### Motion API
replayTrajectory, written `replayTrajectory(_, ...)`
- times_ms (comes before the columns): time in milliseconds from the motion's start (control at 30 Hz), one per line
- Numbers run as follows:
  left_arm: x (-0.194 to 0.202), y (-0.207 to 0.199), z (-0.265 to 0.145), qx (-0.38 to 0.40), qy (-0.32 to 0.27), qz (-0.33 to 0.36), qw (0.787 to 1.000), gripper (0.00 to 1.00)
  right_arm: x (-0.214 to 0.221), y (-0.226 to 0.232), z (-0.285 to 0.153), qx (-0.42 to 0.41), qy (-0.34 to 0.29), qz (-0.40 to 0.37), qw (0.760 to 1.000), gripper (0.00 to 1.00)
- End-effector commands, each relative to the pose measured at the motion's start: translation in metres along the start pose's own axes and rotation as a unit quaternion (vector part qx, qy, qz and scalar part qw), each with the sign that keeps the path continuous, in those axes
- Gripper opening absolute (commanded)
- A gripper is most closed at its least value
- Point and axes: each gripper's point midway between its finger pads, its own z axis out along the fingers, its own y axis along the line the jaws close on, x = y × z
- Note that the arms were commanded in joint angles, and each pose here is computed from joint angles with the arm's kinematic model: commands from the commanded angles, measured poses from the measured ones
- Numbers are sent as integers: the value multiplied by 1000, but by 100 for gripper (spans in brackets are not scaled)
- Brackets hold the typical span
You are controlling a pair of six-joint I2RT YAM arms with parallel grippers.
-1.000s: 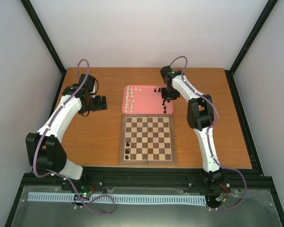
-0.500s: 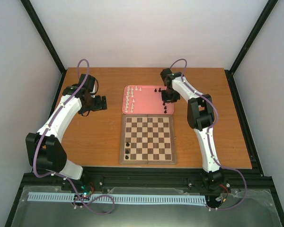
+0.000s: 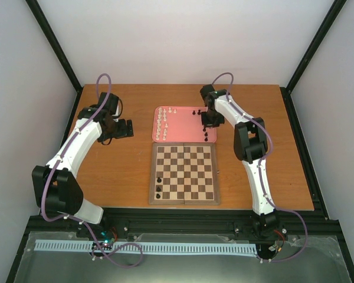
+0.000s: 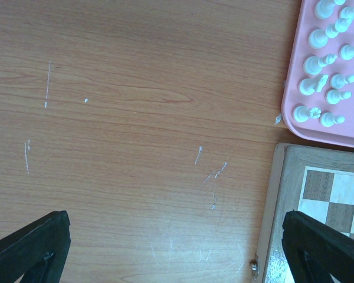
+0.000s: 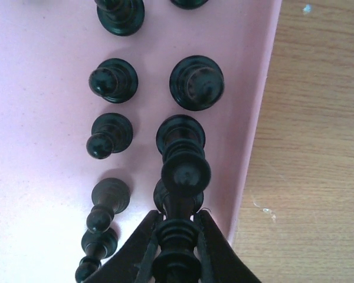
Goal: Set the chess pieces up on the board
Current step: Pick up the chess piece from the storage box.
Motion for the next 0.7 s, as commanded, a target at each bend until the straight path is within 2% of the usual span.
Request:
replayTrajectory(0,-12,-2,-16,8,-31,0,999,100,-9,-6,-34,-3,-30,7,1000,12)
replayTrajectory(467,-7,-1,-18,14,-35,2,999,100,6,-5,-82,-15,-40,-8,999,12)
replayTrajectory(667,-3,1,-20,12,-35,6,999,100,27,18,-112,-16,-46,-39,998,12)
